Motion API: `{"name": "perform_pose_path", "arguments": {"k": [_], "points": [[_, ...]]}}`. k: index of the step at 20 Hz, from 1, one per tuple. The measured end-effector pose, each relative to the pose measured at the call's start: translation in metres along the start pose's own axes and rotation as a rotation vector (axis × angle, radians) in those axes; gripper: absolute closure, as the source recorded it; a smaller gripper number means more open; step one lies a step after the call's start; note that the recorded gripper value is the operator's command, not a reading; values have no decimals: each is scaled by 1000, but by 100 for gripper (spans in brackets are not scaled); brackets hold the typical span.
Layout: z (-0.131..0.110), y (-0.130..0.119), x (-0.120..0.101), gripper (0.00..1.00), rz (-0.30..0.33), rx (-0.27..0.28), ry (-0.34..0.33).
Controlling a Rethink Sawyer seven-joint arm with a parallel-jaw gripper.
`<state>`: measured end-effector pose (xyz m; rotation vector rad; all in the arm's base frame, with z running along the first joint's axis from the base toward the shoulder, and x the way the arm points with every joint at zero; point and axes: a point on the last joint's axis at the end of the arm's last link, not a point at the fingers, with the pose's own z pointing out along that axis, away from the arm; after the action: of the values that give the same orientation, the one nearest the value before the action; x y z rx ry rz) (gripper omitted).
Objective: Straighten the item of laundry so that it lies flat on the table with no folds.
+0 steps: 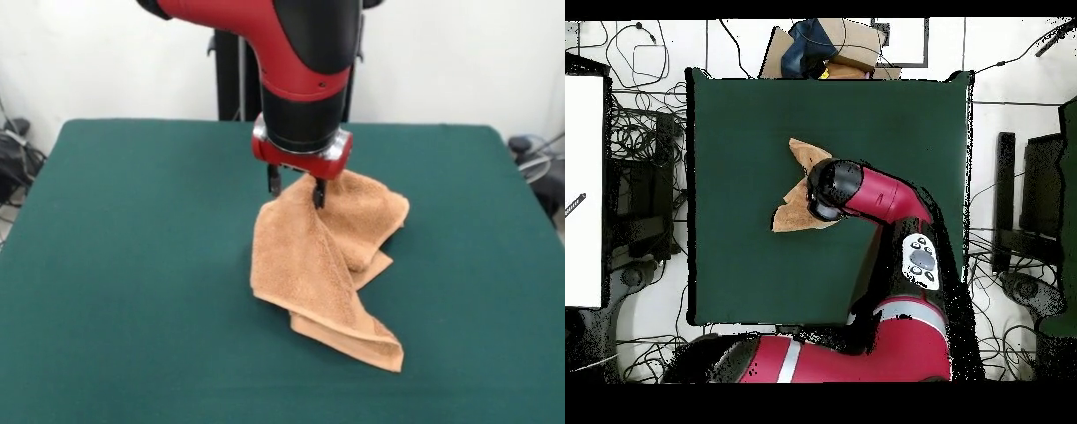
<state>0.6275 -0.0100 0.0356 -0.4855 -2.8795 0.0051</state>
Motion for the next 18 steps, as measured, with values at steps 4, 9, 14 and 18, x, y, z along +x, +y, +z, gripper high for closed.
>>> {"name": "perform_pose_path", "arguments": {"k": [4, 9, 14, 18], "points": [[2, -2, 2, 0, -13, 13, 2], [3, -3, 3, 0, -16, 15, 3], [5, 2, 5, 0, -24, 17, 5], [8, 4, 6, 0, -40, 24, -1]]}}
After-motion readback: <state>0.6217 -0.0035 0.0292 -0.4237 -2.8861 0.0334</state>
